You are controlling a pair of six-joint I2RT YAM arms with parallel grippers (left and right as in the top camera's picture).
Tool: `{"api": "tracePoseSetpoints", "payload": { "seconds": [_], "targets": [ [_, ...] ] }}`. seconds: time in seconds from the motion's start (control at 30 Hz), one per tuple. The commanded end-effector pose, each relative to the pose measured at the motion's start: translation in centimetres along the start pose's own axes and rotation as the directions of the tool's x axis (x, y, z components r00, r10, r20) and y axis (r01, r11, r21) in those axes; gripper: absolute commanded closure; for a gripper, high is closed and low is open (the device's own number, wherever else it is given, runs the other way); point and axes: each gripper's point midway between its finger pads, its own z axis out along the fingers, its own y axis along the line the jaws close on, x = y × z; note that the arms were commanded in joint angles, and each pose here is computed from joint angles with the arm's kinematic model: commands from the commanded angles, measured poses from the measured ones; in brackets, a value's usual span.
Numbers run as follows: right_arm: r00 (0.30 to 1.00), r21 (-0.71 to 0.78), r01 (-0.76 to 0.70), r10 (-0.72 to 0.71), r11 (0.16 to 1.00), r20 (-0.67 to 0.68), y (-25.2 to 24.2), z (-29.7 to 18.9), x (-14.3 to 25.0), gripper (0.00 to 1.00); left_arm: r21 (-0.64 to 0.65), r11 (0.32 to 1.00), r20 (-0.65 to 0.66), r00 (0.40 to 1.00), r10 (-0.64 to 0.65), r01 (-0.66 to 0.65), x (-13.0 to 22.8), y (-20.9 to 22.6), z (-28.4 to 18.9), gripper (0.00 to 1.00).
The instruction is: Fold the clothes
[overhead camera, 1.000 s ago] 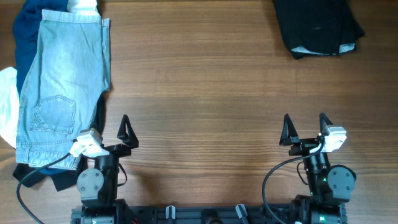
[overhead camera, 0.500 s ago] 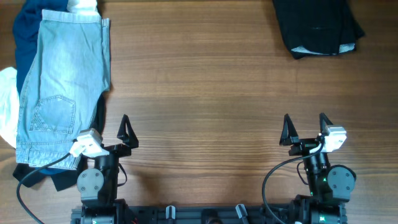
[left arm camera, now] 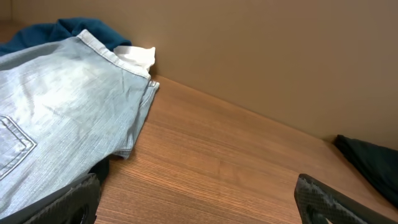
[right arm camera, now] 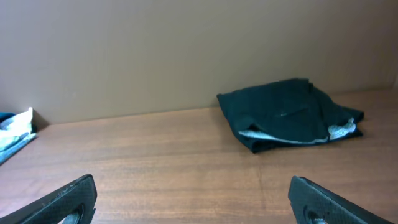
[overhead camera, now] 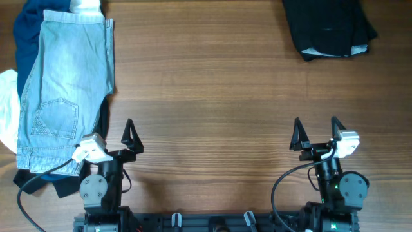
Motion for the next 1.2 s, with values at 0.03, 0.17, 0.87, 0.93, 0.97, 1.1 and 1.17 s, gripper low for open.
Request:
{"api": "tracePoseSetpoints", "payload": {
  "seconds": [0.03,0.17,0.87,0.93,0.97,1.1,1.17],
  "targets": [
    [0.999,-0.004,0.024,-0.023,1.000,0.044,0.1,0.0,-0.8,0.00,0.006,1.000,0.003,1.000,-0.006,0.006,0.1,0.0,0.0,0.00],
    [0.999,-0.005,0.024,-0.024,1.000,0.047,0.1,0.0,-0.9,0.00,0.007,1.000,0.003,1.000,-0.006,0.006,0.1,0.0,0.0,0.00],
    [1.000,-0.197,0.026,-0.025,0.980,0.010,3.5,1.5,-3.7,0.00,0.199,0.980,0.068,0.998,0.001,-0.015,-1.9,-3.7,-0.5,0.00],
    [1.000,-0.206,0.019,-0.022,0.978,-0.013,3.7,2.1,-4.3,0.00,0.208,0.978,0.066,0.998,0.004,-0.018,-1.9,-3.9,-0.5,0.00],
    [0.999,-0.213,0.015,-0.021,0.977,-0.025,3.8,2.5,-4.8,0.00,0.208,0.978,0.064,0.998,0.005,-0.018,-2.0,-3.9,-0.5,0.00],
    [0.998,-0.283,-0.003,-0.016,0.959,-0.063,4.9,4.4,-7.4,0.00,0.201,0.979,0.027,0.999,0.037,-0.041,-2.4,-4.2,-0.5,0.00],
    [0.997,-0.323,-0.011,-0.015,0.946,-0.077,5.6,5.1,-8.3,0.00,0.188,0.980,-0.003,0.998,0.064,-0.062,-2.7,-4.3,-0.4,0.00]
  ]
}}
